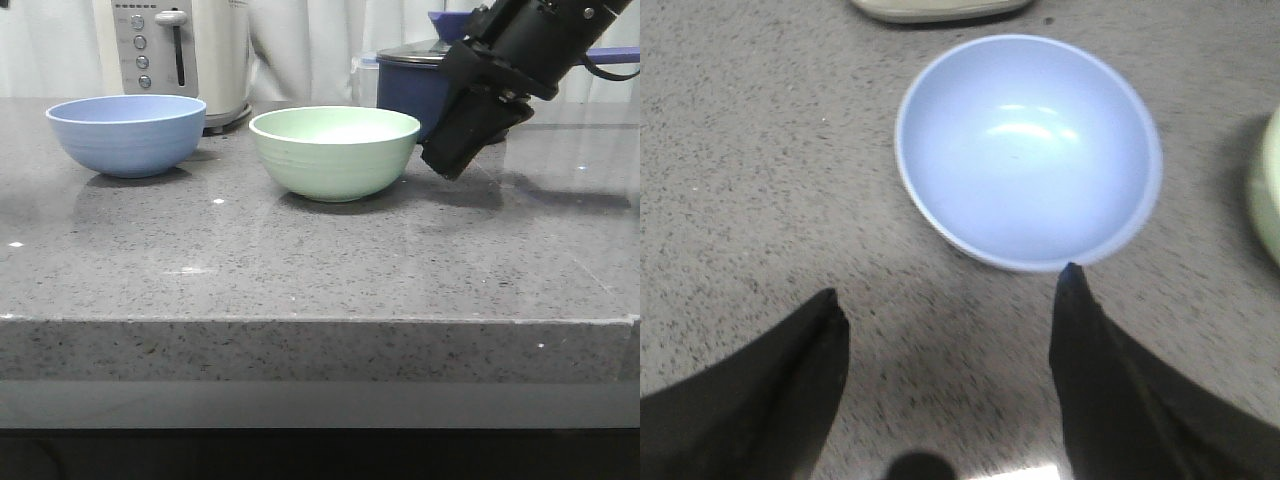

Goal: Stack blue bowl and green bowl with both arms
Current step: 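Lower the left gripper and grasp the rim of the light blue bowl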

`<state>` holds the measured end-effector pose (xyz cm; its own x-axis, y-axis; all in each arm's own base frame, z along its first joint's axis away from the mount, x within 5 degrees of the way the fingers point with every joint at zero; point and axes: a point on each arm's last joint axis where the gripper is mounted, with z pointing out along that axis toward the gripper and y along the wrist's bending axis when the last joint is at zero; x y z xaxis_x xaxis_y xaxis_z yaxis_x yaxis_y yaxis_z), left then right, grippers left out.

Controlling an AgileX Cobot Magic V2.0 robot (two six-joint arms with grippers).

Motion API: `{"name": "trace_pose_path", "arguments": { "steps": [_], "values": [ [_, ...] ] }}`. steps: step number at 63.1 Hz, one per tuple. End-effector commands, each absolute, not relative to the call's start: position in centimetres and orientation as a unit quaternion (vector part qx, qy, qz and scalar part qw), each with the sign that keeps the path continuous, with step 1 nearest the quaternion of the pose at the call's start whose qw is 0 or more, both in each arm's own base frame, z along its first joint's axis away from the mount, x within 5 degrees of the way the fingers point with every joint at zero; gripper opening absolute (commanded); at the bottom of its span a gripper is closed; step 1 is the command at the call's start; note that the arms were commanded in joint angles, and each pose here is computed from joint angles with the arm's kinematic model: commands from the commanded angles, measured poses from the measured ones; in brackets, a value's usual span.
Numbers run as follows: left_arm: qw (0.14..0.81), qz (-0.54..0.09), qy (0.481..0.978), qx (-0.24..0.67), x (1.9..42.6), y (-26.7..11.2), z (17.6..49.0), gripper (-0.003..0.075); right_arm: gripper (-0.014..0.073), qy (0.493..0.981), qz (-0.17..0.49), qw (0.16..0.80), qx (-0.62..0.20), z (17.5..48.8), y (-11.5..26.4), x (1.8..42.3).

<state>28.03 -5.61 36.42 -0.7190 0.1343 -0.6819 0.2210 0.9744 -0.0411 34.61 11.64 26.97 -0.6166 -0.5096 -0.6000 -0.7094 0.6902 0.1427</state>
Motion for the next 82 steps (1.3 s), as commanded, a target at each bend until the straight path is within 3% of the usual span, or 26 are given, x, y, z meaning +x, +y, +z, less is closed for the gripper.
{"name": "trace_pose_path", "arguments": {
  "steps": [1, 23, 46, 53, 70, 82],
  "values": [
    [0.393, -0.065, 0.914, 0.078, 30.3, -5.4, 37.7, 0.0437, -0.0063, 0.867, 0.193, 0.307, -0.342, 29.3, 11.7, 34.4],
    [0.357, -0.079, 0.929, 0.058, 37.0, -6.0, 33.9, 0.0437, -0.0063, 0.867, 0.193, 0.307, -0.342, 29.3, 11.7, 34.3],
    [0.371, -0.112, 0.922, 0.027, 40.1, -6.8, 30.8, 0.0433, -0.0063, 0.867, 0.193, 0.307, -0.342, 29.3, 11.7, 34.3],
    [0.363, -0.112, 0.925, 0.026, 40.5, -6.8, 30.0, 0.0363, -0.0063, 0.867, 0.193, 0.307, -0.342, 29.3, 11.7, 34.3],
    [0.361, -0.112, 0.925, 0.026, 40.6, -6.9, 29.9, 0.0111, -0.0063, 0.867, 0.193, 0.307, -0.342, 29.3, 11.7, 34.3],
    [0.356, -0.112, 0.927, 0.028, 40.2, -6.8, 30.2, -0.0009, -0.0063, 0.867, 0.193, 0.307, -0.342, 29.3, 11.7, 34.3]
  ]
}}
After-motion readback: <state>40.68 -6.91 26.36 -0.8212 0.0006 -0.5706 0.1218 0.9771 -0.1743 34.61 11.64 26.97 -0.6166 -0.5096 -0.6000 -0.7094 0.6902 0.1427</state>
